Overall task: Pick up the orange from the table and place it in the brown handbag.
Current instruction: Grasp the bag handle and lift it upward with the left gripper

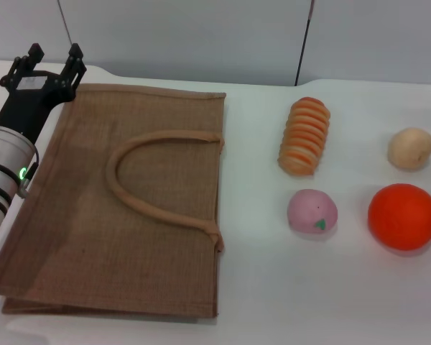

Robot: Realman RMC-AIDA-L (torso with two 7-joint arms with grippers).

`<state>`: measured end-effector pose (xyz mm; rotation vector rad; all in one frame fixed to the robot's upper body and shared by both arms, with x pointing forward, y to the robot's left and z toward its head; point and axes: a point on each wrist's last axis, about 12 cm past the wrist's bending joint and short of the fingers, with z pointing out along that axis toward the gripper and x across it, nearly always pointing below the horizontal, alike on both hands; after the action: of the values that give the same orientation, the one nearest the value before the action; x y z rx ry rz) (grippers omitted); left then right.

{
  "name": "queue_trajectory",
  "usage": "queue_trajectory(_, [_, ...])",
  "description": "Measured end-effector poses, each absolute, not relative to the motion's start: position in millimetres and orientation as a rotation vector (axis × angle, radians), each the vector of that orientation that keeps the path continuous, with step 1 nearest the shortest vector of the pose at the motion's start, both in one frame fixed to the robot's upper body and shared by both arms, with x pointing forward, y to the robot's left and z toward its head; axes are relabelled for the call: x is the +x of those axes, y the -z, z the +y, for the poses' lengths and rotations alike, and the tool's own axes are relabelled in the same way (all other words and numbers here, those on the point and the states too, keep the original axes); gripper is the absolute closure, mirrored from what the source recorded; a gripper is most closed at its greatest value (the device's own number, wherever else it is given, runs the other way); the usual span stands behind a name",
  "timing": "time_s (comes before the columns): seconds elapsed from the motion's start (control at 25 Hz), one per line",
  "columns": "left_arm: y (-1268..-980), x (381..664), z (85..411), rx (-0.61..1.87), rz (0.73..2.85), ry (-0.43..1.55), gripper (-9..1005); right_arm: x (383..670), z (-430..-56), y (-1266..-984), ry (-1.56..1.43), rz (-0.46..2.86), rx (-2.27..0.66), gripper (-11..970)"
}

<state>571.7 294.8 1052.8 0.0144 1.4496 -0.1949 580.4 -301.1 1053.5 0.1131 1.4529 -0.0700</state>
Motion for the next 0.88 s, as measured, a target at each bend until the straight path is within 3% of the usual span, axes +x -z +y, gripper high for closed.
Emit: queue_trajectory(0.88, [-1047.4,572.5,290.7,0.002,1.495,0.215,289,580.3,-301.9,-1052.7,0.073,1.459,0.119,195])
